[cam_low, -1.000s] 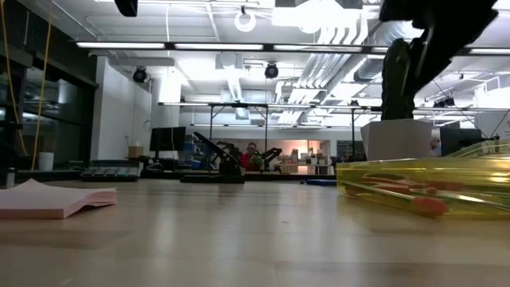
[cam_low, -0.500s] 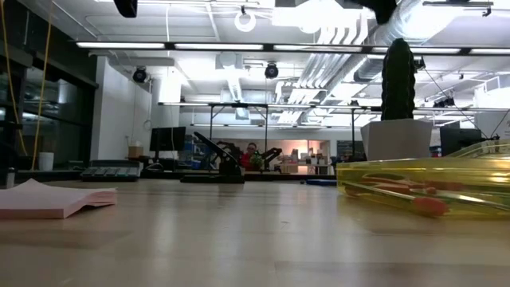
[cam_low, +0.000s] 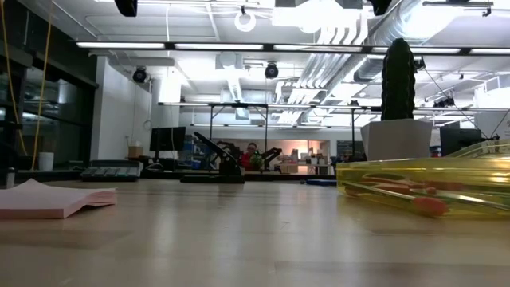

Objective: Pack school essentials
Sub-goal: Put the pink eraser cap into the yellow box

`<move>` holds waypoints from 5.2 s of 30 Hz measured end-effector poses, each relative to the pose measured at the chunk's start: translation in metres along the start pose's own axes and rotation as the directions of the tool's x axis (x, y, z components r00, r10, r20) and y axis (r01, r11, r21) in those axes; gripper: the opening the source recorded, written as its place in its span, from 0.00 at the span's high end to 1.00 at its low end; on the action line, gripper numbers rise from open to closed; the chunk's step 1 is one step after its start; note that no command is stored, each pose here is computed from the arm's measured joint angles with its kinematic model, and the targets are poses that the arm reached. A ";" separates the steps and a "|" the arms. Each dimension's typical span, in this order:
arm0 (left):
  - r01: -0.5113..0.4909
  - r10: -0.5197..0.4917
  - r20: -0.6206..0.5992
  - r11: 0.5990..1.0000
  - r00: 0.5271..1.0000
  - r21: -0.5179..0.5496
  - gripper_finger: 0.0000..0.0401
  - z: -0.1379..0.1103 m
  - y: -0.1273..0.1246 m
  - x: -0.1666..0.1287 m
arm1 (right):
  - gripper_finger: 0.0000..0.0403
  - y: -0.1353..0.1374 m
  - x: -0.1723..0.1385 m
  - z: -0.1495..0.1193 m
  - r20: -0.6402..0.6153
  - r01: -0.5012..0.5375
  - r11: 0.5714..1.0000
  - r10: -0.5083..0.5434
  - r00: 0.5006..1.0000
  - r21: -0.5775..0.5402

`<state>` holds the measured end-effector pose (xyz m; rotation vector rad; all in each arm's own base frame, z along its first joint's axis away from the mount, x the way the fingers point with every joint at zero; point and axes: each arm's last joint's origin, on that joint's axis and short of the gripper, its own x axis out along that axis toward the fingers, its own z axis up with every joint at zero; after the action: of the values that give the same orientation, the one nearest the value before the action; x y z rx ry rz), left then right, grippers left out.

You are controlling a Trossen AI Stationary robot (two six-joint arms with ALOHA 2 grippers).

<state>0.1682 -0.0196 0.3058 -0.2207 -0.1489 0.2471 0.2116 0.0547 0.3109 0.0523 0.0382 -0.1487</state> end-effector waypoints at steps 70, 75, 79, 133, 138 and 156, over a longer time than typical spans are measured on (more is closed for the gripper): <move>-0.115 0.100 0.096 0.981 0.990 0.159 0.52 0.029 -0.003 0.002 | 0.41 0.142 0.009 -0.071 -0.859 -0.471 0.872 0.338 0.386 0.132; -0.115 0.100 0.096 0.981 0.990 0.159 0.52 0.029 -0.003 0.002 | 0.41 0.173 0.008 -0.119 -0.911 -0.507 0.857 0.280 0.302 0.096; -0.115 0.100 0.096 0.980 0.990 0.159 0.52 0.029 -0.003 0.002 | 0.41 0.189 0.010 -0.150 -0.925 -0.497 0.863 0.258 0.278 0.092; -0.138 0.125 0.094 0.977 0.988 0.161 0.52 0.029 -0.002 0.001 | 1.00 0.137 -0.016 -0.123 -0.616 -0.314 0.864 0.501 0.607 0.394; -0.138 0.124 0.094 0.977 0.988 0.160 0.52 0.029 -0.002 0.001 | 1.00 0.096 0.006 -0.099 -0.313 -0.232 0.891 0.365 0.877 0.390; 0.061 -0.059 0.049 0.998 0.997 -0.035 0.52 0.026 -0.007 0.002 | 1.00 -0.006 0.087 -0.002 0.069 -0.235 0.970 0.239 0.969 -0.059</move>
<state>0.1670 -0.0208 0.3328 -0.2467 -0.2070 0.1900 0.2964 0.0358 0.3054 0.0002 -0.0404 0.0895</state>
